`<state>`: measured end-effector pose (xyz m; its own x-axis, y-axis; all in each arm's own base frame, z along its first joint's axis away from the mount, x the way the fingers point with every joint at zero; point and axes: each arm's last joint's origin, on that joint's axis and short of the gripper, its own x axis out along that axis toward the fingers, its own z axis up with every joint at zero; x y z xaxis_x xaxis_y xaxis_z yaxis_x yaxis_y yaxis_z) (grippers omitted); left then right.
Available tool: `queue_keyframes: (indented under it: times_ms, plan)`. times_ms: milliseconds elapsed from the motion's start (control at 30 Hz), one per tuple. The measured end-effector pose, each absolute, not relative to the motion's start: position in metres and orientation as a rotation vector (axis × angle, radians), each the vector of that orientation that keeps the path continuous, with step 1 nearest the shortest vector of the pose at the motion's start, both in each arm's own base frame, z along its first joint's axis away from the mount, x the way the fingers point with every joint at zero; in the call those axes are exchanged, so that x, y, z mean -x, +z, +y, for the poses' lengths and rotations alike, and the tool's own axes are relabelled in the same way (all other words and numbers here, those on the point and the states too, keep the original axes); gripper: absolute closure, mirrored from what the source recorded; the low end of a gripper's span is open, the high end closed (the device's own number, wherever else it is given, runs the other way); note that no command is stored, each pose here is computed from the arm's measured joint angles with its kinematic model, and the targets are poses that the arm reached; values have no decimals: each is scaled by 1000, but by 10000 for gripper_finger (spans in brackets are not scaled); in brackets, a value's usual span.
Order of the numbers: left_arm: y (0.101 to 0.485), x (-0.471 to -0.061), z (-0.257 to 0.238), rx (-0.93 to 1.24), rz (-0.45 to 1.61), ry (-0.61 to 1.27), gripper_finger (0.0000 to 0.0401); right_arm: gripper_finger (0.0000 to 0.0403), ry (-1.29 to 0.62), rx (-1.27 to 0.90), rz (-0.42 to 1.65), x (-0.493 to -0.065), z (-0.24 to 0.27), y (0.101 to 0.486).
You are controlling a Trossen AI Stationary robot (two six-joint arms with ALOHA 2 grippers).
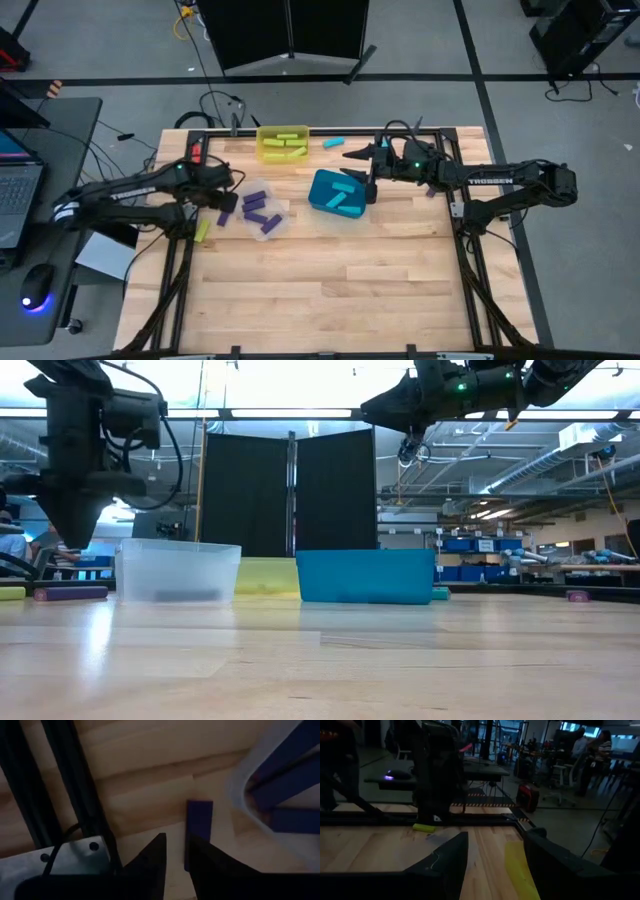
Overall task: Sort blocks
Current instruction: Put the violet block into the transparent bin
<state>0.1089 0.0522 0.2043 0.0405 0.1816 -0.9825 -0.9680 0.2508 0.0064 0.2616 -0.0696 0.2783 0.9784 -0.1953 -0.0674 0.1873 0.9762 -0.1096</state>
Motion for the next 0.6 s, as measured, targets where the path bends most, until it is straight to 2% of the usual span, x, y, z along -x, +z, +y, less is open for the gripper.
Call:
queue_keyframes:
  times_ms: [333, 600]
  plan:
    - [189, -123, 49, 898, 1270, 991, 318, 199, -189, 115, 125, -261, -69, 274]
    - [187, -127, 37, 726, 1366, 845, 317, 199, -188, 115, 125, -261, -69, 274]
